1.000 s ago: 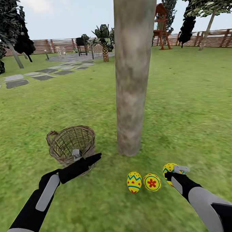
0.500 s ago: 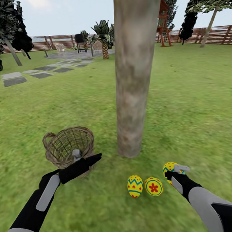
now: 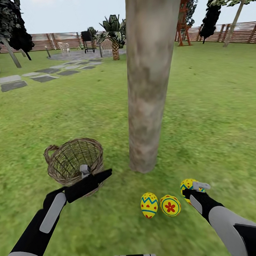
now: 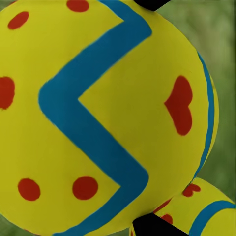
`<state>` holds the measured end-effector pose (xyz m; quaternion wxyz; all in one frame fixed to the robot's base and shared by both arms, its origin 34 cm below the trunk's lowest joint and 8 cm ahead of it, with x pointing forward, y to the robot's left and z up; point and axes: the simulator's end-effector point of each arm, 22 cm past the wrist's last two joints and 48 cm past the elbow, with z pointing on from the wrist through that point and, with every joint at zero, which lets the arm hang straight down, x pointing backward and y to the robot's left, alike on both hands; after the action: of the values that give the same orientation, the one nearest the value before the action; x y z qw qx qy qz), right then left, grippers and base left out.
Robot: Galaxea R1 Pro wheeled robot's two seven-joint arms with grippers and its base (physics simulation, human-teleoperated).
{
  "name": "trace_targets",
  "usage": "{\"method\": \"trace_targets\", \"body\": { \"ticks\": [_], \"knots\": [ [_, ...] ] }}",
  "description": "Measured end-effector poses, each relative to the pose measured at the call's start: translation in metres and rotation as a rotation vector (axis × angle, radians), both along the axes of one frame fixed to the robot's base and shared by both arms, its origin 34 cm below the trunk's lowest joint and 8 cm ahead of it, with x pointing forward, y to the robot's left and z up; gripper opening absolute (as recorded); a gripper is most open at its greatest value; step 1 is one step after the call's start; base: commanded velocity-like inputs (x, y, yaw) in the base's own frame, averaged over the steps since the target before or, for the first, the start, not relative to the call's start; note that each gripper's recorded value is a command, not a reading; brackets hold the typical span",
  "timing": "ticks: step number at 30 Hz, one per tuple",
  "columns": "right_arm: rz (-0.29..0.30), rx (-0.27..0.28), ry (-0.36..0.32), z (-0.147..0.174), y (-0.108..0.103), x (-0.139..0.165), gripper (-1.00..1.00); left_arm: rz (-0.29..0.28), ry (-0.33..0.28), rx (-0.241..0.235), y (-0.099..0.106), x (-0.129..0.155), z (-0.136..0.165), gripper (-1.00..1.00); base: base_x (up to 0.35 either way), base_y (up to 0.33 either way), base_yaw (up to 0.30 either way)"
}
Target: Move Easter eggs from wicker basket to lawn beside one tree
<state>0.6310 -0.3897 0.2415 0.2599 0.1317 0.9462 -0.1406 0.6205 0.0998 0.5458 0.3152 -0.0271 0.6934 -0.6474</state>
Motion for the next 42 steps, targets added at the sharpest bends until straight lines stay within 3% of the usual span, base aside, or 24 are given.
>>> {"method": "trace_targets", "body": {
  "ticks": [2, 5, 7, 34, 42],
  "knots": [
    [0.001, -0.002, 0.002, -0.004, 0.000, -0.001, -1.00, 0.000, 0.008, 0.000, 0.000, 0.000, -0.005, 1.00, 0.000, 0.000, 0.000],
    [-0.004, -0.015, -0.062, -0.002, -0.003, 0.009, -1.00, 0.000, 0.020, 0.000, 0.000, 0.001, -0.012, 1.00, 0.000, 0.000, 0.000],
    [-0.004, -0.016, -0.069, -0.005, -0.002, 0.009, -1.00, 0.000, 0.029, 0.000, 0.000, 0.001, -0.016, 1.00, 0.000, 0.000, 0.000],
    [-0.009, -0.016, 0.054, -0.070, -0.004, -0.028, -1.00, 0.000, 0.139, 0.004, 0.000, 0.001, -0.079, 1.00, 0.000, 0.000, 0.000],
    [-0.008, -0.016, 0.053, -0.069, -0.004, -0.027, -1.00, 0.000, 0.141, 0.000, 0.000, 0.001, -0.079, 1.00, 0.084, 0.000, 0.000]
  ]
}}
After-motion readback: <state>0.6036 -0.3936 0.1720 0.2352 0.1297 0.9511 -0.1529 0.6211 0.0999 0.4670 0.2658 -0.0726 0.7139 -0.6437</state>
